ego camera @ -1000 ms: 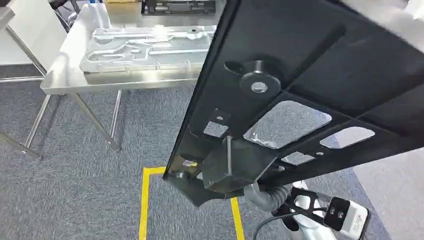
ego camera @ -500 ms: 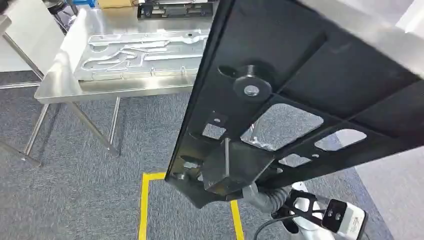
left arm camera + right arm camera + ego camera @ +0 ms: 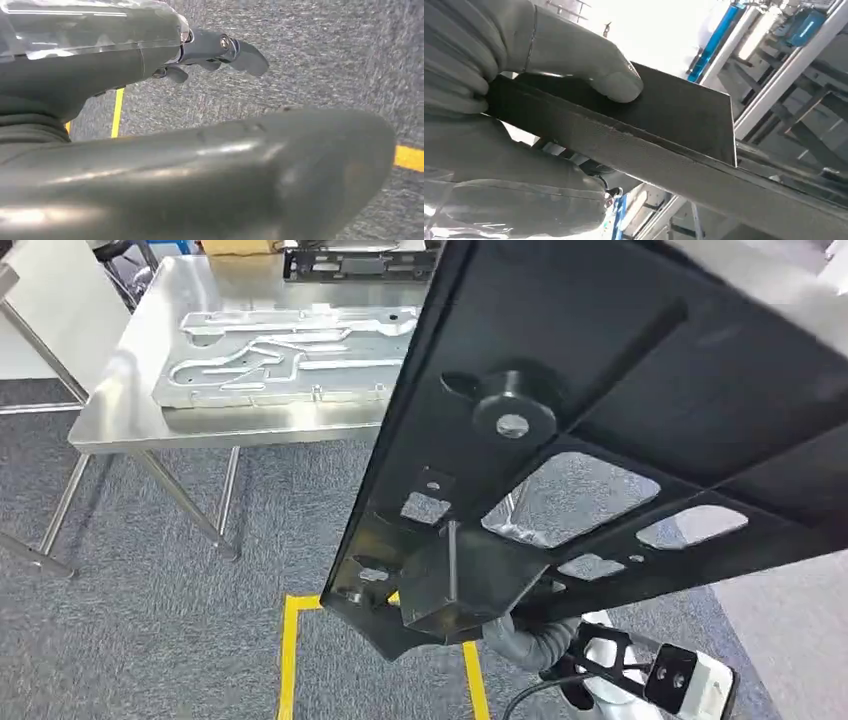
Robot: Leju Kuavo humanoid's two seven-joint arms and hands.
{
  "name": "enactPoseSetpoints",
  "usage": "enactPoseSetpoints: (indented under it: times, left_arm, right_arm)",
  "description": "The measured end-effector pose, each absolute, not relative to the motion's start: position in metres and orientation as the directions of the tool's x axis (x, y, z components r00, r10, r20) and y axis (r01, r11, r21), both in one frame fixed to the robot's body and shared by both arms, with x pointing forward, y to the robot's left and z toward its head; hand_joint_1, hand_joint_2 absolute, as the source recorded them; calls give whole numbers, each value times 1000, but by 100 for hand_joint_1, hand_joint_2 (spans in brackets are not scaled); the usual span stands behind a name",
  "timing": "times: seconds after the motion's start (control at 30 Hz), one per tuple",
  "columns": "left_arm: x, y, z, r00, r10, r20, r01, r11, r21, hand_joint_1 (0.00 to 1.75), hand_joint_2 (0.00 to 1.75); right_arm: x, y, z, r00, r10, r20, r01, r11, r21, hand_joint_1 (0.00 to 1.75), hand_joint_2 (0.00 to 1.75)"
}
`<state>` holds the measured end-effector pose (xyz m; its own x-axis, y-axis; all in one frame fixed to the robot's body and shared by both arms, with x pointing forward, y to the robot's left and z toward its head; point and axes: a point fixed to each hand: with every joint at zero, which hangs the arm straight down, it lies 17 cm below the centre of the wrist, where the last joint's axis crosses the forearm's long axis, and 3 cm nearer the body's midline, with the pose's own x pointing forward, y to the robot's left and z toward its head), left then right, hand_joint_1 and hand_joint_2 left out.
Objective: Take the parts from the cabinet and place them on the table.
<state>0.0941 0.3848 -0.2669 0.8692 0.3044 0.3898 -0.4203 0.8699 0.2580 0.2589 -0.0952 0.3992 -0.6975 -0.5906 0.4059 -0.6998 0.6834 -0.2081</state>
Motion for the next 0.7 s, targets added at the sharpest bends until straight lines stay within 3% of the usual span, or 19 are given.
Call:
enactPoseSetpoints:
  times: [0.7]
  left_arm:
    - [97, 392, -266, 876, 284, 391, -402, 877, 263, 0, 0]
  right_arm:
    - [250, -122, 406, -711, -607, 355, -689, 703, -175, 175, 175]
